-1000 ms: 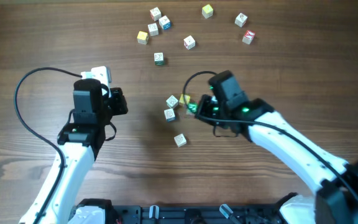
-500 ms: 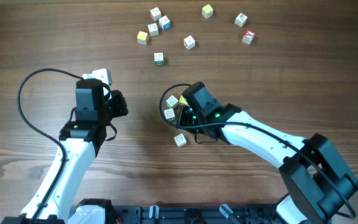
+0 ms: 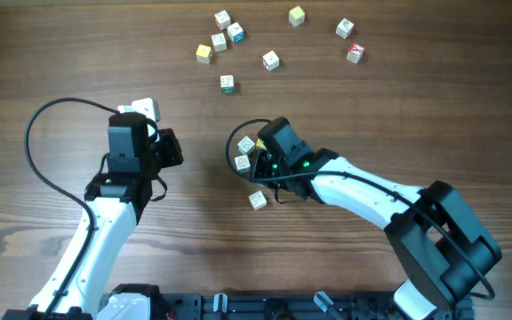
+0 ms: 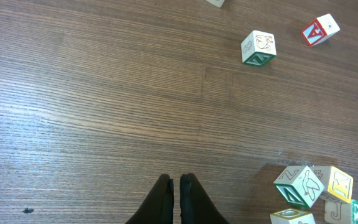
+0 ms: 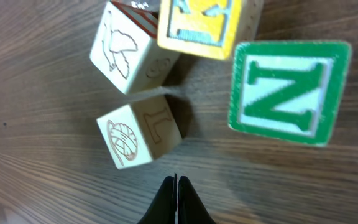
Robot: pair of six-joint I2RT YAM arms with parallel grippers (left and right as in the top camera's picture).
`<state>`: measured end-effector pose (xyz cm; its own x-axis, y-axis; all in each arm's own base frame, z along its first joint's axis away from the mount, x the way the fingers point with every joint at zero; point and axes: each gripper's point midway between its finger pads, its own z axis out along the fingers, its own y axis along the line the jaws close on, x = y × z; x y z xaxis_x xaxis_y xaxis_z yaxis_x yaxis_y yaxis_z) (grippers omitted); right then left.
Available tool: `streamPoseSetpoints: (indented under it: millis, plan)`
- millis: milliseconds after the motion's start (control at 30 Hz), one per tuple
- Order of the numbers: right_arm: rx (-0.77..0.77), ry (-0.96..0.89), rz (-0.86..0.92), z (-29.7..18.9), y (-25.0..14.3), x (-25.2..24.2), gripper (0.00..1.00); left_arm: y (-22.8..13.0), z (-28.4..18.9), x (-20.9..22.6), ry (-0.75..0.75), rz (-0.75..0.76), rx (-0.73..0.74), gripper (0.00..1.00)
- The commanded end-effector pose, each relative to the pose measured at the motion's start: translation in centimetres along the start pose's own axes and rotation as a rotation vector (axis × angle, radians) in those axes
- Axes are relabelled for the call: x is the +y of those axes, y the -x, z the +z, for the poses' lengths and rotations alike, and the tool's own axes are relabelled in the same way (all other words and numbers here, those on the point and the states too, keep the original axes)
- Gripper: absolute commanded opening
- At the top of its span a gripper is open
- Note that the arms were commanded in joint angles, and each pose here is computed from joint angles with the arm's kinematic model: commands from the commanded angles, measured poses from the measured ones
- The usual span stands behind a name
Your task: Form a circle
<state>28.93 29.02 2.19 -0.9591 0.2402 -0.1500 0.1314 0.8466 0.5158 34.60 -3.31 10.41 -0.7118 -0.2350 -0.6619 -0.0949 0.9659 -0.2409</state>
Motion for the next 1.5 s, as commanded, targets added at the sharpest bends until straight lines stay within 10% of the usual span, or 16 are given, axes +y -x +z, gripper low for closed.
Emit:
streamPoseSetpoints:
  millis: [0, 1467]
  plan:
    - [0.009, -0.032, 0.042, 1.2, -0.3, -0.8, 0.05, 0.3, 0.1, 0.3, 0.012, -0.005, -0.007, 0.09]
    - [0.002, 0.008, 0.160, 2.2, 0.0, -0.2, 0.04, 0.4, 0.1, 0.3, 0.011, -0.005, -0.008, 0.09]
